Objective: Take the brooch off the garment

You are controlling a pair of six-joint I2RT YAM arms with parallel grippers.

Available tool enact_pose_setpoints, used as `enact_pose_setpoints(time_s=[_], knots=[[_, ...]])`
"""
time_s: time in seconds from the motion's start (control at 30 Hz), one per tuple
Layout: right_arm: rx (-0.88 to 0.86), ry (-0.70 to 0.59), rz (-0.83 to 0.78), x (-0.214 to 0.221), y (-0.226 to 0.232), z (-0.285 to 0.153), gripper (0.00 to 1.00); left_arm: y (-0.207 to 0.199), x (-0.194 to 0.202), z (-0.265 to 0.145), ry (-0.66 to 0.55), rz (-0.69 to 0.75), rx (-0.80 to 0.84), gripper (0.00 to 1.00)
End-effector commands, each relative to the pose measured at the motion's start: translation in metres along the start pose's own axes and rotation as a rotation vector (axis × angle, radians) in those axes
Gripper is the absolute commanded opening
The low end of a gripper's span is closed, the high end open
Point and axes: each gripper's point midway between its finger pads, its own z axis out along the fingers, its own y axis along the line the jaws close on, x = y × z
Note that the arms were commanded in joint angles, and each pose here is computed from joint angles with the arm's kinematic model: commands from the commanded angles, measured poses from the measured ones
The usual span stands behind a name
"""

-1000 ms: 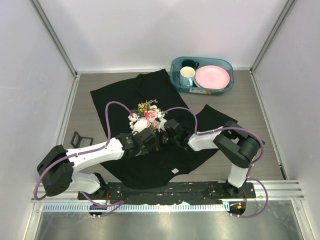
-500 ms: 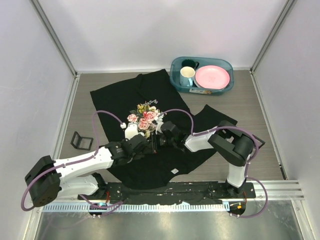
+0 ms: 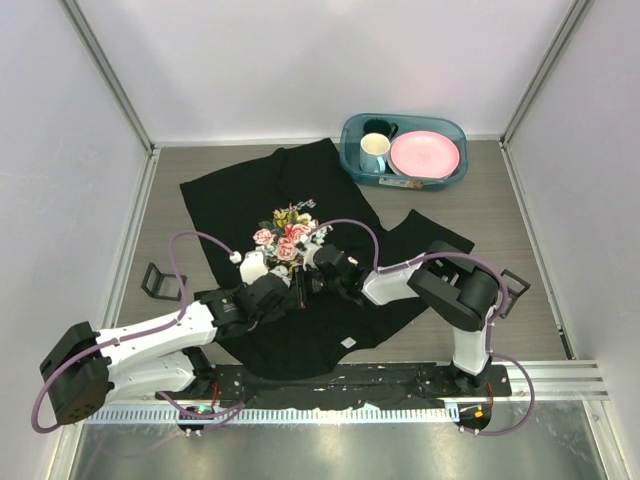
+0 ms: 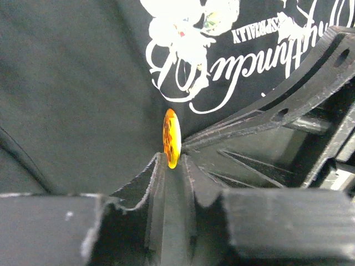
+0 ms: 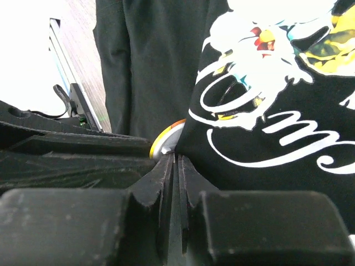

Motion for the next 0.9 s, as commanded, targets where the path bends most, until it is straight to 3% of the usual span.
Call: enact_pose_setpoints(time_s=[0.0,0.13,0.23,0.5,0.87], knots=[[-0.04,-0.038,-0.019,-0.011,0.014,0.007,0.13,-0.006,-0.006,-0.002,-0.023,-0.065,0.023,0.28],[-0.041,-0.033,-0.02,-0.009,0.012,0.008,0.11,-0.003,-0.01,-0.005,-0.044,-0.104,0.024,0.54],[-0.045,-0.029,-0.022,-0.007,0.014,0.008,0.09,-0.001,-0.014,-0.01,-0.064,-0.134,0.038,0.59],[-0.057,-0.032,-0.028,-0.009,0.02,0.009,0.08,0.01,-0.022,-0.007,-0.075,-0.134,0.003,0.59],[-0.049,-0.042,-0.026,-0.011,0.02,0.009,0.07,0.006,-0.022,0.012,-0.011,-0.102,0.001,0.46]])
